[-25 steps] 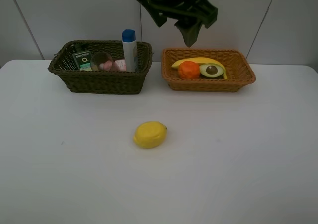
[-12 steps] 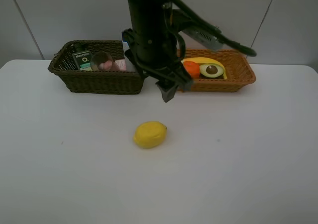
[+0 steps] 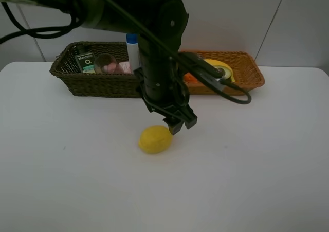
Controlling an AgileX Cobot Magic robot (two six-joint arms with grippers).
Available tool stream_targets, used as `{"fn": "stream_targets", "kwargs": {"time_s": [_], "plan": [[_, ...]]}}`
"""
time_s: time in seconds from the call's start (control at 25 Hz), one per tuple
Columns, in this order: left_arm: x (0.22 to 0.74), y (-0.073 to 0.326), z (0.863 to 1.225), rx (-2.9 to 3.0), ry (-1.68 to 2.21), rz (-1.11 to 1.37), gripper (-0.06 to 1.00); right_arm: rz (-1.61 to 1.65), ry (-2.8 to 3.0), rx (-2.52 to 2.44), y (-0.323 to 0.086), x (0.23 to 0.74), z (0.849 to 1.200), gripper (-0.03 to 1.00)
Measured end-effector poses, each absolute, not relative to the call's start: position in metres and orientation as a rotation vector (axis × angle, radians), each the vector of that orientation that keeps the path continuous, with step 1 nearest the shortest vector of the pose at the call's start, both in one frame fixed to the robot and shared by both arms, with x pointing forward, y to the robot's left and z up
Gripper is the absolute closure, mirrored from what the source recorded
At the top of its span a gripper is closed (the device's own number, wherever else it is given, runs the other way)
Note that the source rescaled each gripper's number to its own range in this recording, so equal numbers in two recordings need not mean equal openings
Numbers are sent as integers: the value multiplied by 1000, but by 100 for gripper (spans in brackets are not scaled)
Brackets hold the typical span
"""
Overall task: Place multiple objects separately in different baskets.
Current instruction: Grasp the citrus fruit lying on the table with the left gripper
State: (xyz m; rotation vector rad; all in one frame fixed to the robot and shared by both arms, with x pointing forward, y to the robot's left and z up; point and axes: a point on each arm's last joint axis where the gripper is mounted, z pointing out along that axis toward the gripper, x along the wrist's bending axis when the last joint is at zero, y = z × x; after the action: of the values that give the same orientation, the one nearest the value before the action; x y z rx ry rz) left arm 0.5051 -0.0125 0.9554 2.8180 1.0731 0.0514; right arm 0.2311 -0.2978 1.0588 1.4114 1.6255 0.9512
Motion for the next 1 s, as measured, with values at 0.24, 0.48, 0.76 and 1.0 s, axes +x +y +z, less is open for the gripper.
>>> {"fn": "stream_targets", "kwargs": {"time_s": [0.24, 0.48, 0.76, 1.0], "plan": [[507, -15, 929, 2868, 1093, 23, 2, 951, 1625, 1411, -298, 231, 1059, 7], [509, -16, 909, 2916, 1099, 14, 2, 951, 1625, 1411, -298, 231, 1059, 7], [509, -17, 894, 2930, 1113, -9, 2, 951, 1625, 1411, -298, 231, 1059, 7], [509, -17, 888, 2936, 1116, -12, 2, 951, 1625, 1411, -298, 231, 1059, 7]]}}
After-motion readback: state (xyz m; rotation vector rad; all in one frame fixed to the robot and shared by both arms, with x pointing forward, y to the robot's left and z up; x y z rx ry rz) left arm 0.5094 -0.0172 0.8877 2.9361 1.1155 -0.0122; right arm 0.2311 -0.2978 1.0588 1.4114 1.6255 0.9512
